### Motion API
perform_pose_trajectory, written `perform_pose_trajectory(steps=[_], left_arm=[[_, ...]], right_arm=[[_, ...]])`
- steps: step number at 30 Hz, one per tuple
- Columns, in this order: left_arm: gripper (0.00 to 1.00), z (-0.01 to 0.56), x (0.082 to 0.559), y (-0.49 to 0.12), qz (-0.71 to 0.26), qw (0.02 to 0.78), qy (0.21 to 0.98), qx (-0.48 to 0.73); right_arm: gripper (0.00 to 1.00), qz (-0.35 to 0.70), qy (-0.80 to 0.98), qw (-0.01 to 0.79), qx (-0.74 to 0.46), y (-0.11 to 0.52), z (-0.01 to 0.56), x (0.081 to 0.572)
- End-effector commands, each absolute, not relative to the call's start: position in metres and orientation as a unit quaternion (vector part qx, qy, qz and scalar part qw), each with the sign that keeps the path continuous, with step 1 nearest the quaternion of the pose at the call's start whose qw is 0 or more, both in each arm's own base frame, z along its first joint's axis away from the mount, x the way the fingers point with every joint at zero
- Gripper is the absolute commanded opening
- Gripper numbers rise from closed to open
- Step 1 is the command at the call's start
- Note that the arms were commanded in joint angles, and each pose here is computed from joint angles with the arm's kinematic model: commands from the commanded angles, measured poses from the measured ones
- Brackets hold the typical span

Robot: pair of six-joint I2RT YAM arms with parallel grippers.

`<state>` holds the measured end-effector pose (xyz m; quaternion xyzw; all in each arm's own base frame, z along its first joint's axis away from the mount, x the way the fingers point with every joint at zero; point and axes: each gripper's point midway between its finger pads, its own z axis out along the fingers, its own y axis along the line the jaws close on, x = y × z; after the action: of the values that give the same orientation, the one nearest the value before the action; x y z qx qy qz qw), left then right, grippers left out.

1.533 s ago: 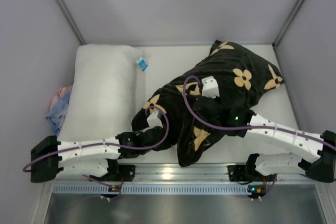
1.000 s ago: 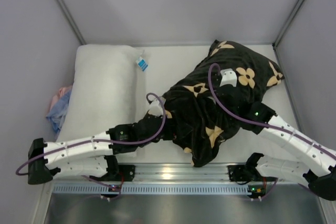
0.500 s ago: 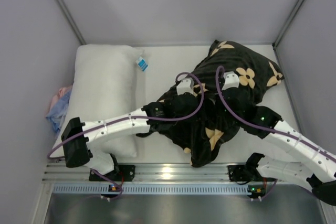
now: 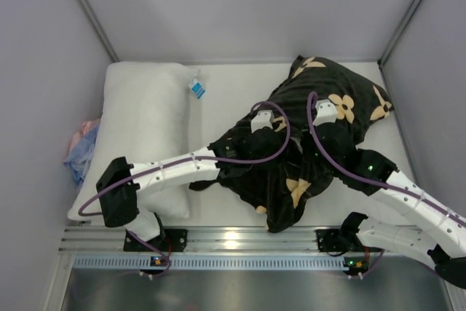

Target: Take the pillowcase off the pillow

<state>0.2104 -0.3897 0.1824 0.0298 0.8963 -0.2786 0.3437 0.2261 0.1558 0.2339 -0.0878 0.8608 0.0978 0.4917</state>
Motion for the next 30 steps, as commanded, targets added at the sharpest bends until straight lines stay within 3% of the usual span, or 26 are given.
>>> perform_pose_trajectory(steps=[1, 2, 9, 13, 16, 21, 22, 30], left_arm=[[0.21, 0.177, 0.216, -0.408, -0.295, 0.330, 0.896, 0.046], [0.00, 0.175, 0.216, -0.408, -0.295, 0.327, 0.897, 0.043], [0.00, 0.216, 0.199, -0.377, -0.343, 0.350, 0.872, 0.020], [0.00, 0.264, 0.177, -0.331, -0.404, 0.380, 0.832, -0.007], [0.00, 0.267, 0.161, -0.290, -0.432, 0.388, 0.813, -0.038], [0.00, 0.203, 0.139, -0.209, -0.385, 0.374, 0.837, -0.110], [0.00, 0.208, 0.132, -0.197, -0.412, 0.371, 0.821, -0.134], [0.00, 0.145, 0.101, -0.206, -0.443, 0.273, 0.843, -0.137]], right_arm=[[0.00, 0.097, 0.859, 0.497, -0.077, 0.157, 0.235, 0.232], [0.00, 0.094, 0.860, 0.495, -0.078, 0.157, 0.233, 0.232], [0.00, 0.077, 0.870, 0.481, -0.080, 0.161, 0.216, 0.238], [0.00, 0.050, 0.876, 0.474, -0.072, 0.159, 0.203, 0.247], [0.00, 0.027, 0.881, 0.468, -0.061, 0.153, 0.197, 0.256], [0.00, 0.005, 0.885, 0.465, -0.029, 0.133, 0.197, 0.274], [0.00, 0.003, 0.884, 0.466, -0.025, 0.130, 0.198, 0.276], [0.00, 0.020, 0.904, 0.427, -0.020, 0.125, 0.163, 0.274]])
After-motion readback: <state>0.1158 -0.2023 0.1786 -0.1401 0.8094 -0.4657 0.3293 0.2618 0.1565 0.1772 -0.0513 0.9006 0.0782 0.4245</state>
